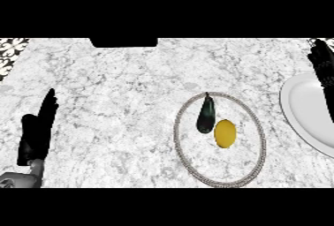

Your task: Pick the lemon from the placemat and place it in the plate

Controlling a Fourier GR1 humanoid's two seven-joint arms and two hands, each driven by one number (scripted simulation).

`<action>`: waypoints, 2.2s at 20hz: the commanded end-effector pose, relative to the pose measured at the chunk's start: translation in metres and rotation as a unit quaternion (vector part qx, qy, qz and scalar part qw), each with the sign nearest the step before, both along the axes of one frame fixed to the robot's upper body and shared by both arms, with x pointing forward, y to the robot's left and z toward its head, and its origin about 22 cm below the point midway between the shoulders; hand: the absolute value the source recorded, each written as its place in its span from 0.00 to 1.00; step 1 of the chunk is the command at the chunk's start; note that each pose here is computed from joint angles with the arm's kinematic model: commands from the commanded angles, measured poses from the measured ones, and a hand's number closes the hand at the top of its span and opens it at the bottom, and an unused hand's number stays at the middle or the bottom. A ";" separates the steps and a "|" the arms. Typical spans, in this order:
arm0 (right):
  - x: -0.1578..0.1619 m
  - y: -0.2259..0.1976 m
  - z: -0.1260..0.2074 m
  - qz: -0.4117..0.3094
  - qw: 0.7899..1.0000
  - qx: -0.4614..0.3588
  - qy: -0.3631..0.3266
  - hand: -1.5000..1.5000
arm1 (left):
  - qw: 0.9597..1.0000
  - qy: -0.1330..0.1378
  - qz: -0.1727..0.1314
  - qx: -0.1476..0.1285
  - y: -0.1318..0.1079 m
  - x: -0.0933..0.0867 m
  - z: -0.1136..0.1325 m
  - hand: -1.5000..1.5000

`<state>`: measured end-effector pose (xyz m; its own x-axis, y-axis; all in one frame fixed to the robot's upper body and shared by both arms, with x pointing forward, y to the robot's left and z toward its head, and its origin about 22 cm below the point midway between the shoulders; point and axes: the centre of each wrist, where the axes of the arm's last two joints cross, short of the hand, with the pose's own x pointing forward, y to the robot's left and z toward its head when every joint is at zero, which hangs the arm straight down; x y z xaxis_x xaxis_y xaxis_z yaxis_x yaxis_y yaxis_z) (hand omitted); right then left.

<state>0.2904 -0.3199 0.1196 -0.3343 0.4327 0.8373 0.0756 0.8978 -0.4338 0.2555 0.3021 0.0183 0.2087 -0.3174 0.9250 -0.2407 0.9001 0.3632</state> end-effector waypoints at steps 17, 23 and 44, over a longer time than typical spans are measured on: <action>-0.063 0.082 -0.110 -0.060 0.982 0.177 0.000 0.00 | 0.993 0.048 -0.041 -0.101 -0.055 -0.011 -0.029 0.50; -0.078 0.057 -0.129 0.033 0.996 -0.046 0.064 0.00 | 0.993 0.053 -0.049 -0.094 -0.047 -0.013 -0.030 0.50; -0.030 0.106 -0.031 0.063 0.896 -0.319 0.302 0.00 | 0.992 0.054 -0.050 -0.100 -0.061 -0.011 -0.044 0.50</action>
<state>0.2579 -0.2284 0.0851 -0.0042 0.8632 0.5049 -0.3749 0.4667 -0.8010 0.2508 0.2491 -0.0146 0.2867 -0.1591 0.9447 -0.1100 0.9741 0.1974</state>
